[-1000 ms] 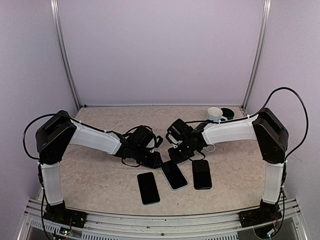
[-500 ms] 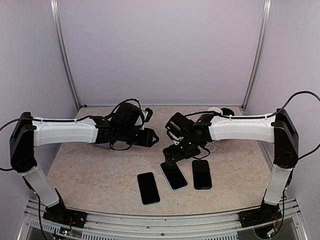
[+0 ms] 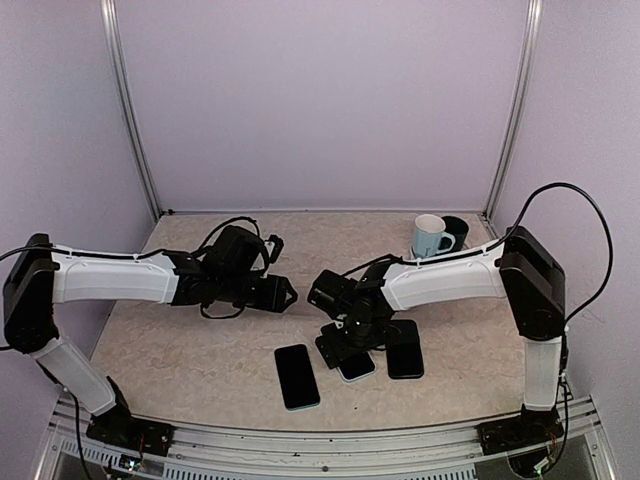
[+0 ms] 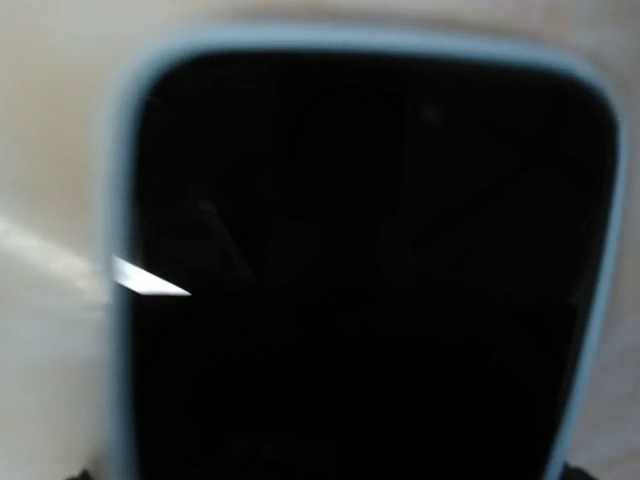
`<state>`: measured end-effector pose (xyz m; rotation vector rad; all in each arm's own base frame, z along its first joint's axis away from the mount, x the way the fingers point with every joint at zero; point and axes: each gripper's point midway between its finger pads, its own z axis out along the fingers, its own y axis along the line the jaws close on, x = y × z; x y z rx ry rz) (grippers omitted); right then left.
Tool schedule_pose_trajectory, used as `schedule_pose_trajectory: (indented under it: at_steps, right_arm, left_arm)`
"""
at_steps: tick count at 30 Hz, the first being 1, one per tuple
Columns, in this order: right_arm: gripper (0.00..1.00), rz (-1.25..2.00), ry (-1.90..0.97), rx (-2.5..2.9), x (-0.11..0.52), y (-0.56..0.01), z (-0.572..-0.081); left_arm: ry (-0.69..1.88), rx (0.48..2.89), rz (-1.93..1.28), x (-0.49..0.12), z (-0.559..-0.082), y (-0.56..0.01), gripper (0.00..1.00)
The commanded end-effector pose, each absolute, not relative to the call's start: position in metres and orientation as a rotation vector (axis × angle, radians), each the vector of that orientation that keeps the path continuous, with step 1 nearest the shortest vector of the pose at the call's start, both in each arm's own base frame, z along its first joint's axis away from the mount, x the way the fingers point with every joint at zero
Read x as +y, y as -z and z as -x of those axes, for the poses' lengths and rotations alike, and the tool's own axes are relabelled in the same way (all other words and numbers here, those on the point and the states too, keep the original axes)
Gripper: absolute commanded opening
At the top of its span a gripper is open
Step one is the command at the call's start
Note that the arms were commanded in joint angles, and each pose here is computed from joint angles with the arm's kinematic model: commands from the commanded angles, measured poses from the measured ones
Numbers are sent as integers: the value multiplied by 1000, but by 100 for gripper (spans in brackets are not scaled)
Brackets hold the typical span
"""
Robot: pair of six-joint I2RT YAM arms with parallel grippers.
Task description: Put the phone into the phone case
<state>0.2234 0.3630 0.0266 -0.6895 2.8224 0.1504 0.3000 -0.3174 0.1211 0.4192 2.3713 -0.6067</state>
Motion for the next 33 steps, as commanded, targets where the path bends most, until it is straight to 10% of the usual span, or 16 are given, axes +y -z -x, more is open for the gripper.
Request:
schedule_pose_trajectory:
  at_steps: [1, 22, 33]
  right_arm:
    - [99, 670, -11, 2855, 349, -9, -222]
    - [47, 670, -94, 2694, 361, -73, -260]
    - [44, 231, -86, 2820, 185, -81, -262]
  left_arm:
    - [657, 2311, -408, -320, -302, -138, 50]
    - [626, 2317, -422, -316, -303, -129, 50]
    - [584, 2318, -413, -299, -302, -125, 51]
